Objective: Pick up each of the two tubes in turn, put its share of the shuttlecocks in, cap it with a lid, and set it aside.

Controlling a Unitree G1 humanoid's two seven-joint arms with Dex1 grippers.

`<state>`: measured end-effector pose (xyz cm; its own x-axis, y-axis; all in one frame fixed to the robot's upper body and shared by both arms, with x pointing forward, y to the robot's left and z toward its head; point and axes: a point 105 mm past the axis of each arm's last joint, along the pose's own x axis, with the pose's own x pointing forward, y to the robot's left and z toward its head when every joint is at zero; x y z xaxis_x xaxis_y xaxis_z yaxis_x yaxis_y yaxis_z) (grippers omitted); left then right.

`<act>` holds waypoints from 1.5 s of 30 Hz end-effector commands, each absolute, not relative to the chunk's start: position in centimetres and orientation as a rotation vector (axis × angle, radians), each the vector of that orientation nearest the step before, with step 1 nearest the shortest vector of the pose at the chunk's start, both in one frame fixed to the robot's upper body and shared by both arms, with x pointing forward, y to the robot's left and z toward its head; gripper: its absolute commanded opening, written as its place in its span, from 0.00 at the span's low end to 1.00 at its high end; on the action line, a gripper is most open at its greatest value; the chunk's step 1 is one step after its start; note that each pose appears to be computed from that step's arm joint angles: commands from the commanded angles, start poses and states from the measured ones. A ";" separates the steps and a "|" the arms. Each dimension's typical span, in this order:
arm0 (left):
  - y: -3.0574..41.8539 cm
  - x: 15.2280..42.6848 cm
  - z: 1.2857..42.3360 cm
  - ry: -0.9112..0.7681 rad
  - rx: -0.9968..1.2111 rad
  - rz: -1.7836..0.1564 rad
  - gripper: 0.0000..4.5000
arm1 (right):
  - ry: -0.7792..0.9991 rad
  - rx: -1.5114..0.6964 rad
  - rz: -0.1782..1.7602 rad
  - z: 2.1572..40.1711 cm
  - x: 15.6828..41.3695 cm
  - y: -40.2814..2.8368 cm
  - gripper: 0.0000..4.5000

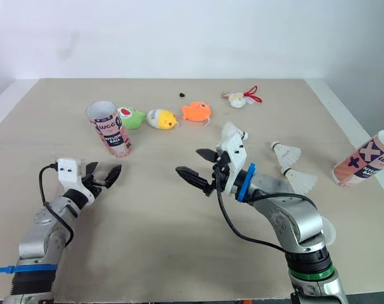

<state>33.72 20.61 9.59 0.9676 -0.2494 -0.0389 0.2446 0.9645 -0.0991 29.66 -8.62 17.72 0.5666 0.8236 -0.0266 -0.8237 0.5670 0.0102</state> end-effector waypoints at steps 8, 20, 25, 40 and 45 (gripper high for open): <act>20.0 36.4 11.8 0.000 -0.002 -0.292 1.00 | -0.044 -0.012 0.960 19.5 29.0 -8.9 1.00; 19.7 40.0 13.3 -0.021 0.024 -0.264 1.00 | -0.043 -0.008 0.959 19.6 29.0 -8.8 1.00; 19.3 41.4 13.8 -0.017 0.033 -0.275 1.00 | -0.042 -0.009 0.954 19.6 29.0 -8.9 1.00; 19.1 42.3 14.6 -0.046 0.038 -0.283 0.58 | -0.040 -0.010 0.942 19.6 28.9 -9.0 1.00; 20.7 41.8 15.6 -0.071 0.093 -0.253 0.58 | -0.036 -0.009 0.946 19.5 28.9 -9.0 1.00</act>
<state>41.90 19.81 12.96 0.9646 -0.2632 -0.0158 0.2637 0.9638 0.0386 29.39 -9.04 18.37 0.5954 0.8034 -0.0107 -0.8034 0.5954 0.0063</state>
